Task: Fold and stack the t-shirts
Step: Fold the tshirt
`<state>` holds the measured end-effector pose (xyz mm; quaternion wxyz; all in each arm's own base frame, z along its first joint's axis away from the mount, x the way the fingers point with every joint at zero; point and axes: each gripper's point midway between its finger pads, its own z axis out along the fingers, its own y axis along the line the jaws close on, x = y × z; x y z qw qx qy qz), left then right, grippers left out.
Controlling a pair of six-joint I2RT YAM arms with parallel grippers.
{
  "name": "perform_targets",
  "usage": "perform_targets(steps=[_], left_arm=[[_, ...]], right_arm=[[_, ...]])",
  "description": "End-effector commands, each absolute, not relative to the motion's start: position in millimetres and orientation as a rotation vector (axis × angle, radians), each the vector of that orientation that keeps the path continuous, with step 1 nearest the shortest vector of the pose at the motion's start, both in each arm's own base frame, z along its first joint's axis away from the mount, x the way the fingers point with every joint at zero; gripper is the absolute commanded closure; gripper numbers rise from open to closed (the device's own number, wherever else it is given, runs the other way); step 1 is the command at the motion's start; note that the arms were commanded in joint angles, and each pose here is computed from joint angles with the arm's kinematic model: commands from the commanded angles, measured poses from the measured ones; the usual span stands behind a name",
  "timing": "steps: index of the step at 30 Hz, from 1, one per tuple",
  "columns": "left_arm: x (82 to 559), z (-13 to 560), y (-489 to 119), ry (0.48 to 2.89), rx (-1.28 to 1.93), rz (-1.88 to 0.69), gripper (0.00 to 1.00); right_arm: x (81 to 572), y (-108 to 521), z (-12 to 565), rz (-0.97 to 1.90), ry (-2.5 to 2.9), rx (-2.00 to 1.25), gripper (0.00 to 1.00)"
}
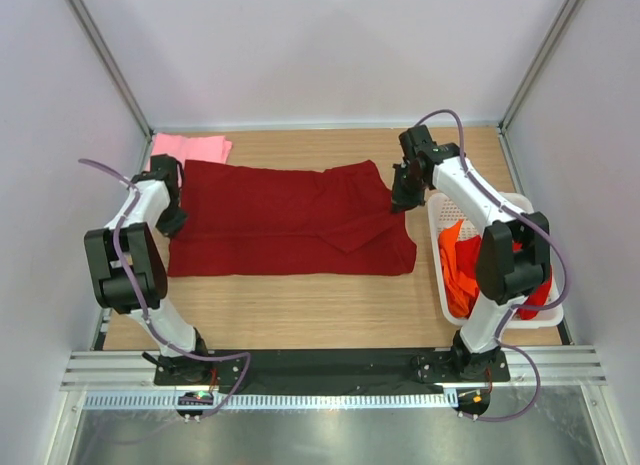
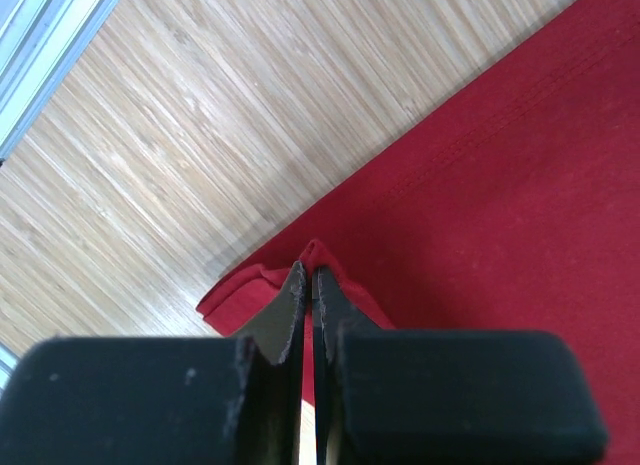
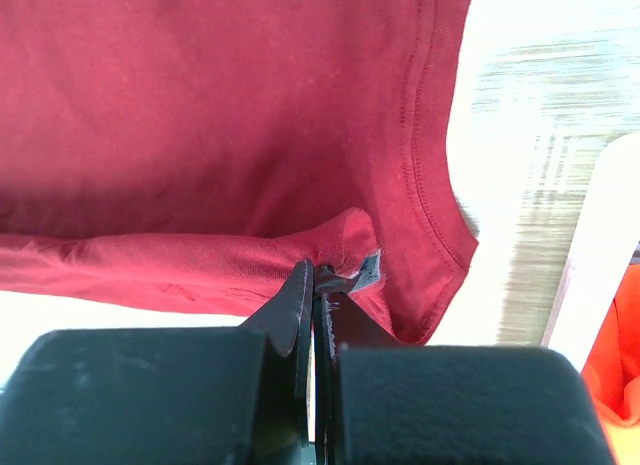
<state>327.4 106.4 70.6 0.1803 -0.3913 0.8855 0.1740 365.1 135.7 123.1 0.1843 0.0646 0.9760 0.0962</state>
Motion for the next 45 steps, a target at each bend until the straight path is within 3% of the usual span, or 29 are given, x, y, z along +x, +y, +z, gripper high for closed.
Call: perform_targets(steps=[1,30,32,35,36,39,42,45], left_arm=[[336,79,112,2.473,-1.103,0.518,1.0],[362,49,115,2.555,-1.052,0.53,0.89],[366,52,116,2.547,-1.052,0.536,0.84],[362,63,128,2.527,-1.061,0.639,0.64],[365,76,133,2.497,-1.066,0.67,0.48],[362,105,140,2.434,-1.063,0.713,0.24],[360,120,126,2.422,-1.065,0.579,0.21],[352,109,102,2.468,-1.058,0.437,0.35]], right_arm=[[375,136,130,0.277,2.726,0.2,0.99],[397,142,87,0.246,2.791,0.23,0.99],[405,140,89,0.23,2.773,0.235,0.99],[419,138,85,0.213,2.765,0.248,0.98],[422,138,76,0.197,2.782,0.254,0.96],[431,134,76,0.147,2.784,0.249,0.82],[435,132,80,0.121,2.788,0.223,0.61],[427,130,90,0.121,2.783,0.203,0.39]])
